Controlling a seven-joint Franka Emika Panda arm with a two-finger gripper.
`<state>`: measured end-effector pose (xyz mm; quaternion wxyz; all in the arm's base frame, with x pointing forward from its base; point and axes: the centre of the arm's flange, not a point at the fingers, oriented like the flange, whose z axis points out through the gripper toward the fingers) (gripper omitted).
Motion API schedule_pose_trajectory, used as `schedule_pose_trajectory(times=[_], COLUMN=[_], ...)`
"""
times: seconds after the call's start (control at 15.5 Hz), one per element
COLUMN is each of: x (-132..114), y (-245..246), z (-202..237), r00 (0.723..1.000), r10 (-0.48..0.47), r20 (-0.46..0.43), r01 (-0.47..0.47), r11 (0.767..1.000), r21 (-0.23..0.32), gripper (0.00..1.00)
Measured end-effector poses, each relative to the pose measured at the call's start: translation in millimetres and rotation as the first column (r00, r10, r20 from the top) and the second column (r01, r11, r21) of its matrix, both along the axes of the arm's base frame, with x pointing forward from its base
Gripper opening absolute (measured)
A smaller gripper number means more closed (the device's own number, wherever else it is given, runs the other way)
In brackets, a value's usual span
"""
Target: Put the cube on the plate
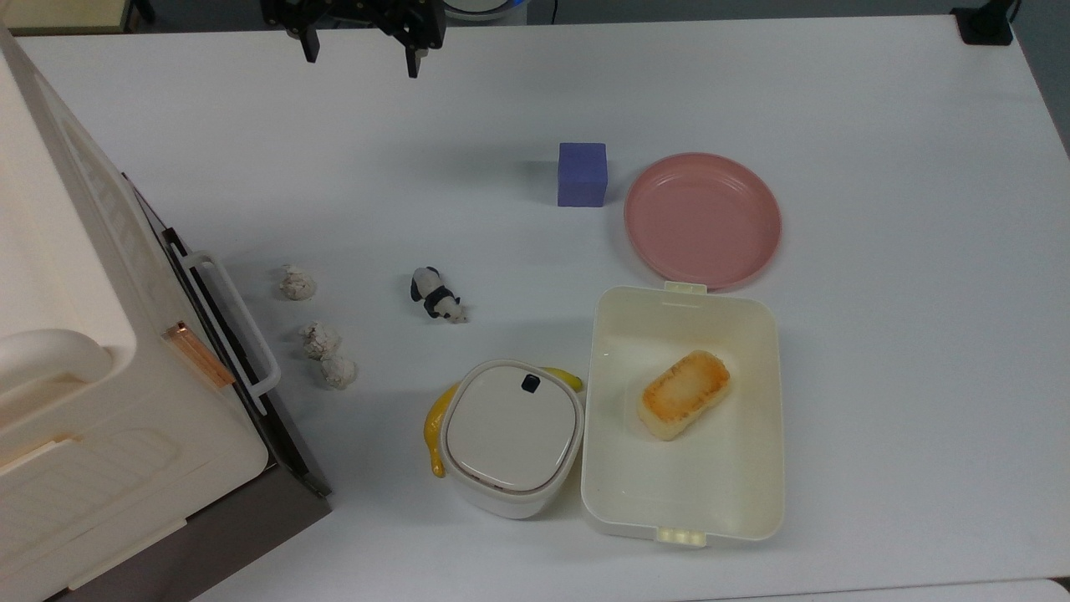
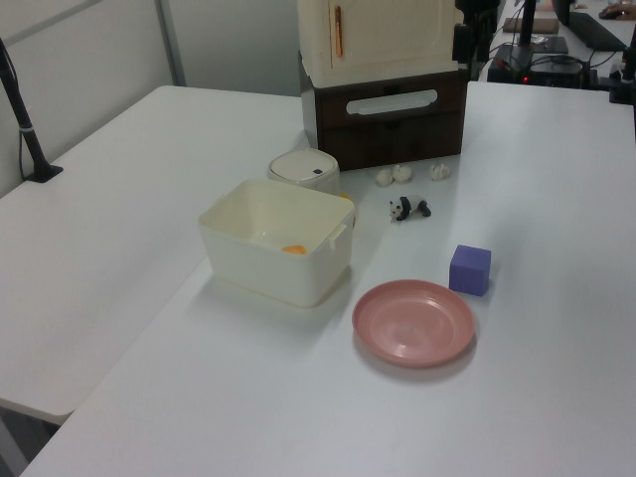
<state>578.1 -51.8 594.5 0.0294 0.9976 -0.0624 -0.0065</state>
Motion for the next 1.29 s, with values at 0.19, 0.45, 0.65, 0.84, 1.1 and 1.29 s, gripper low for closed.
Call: schedule_pose_trajectory(times=[0.19,0.45,0.65,0.84,1.1,1.29], x=[-1,0,0,0,0,3], y=[4,8,8,8,9,31], z=[-13,-22,-22,-22,-23,-43], r00=[0.999,0.998,0.998,0.998,0.997,0.992], r10=[0.034,0.049,0.049,0.049,0.053,0.094], r20=[-0.028,-0.046,-0.046,-0.046,-0.048,-0.084], r01=[-0.034,-0.048,-0.049,-0.049,-0.052,-0.092], r11=[0.999,0.999,0.999,0.999,0.999,0.996], r21=[0.007,0.009,0.009,0.009,0.009,0.019], gripper=[1.0,1.0,1.0,1.0,1.0,1.0])
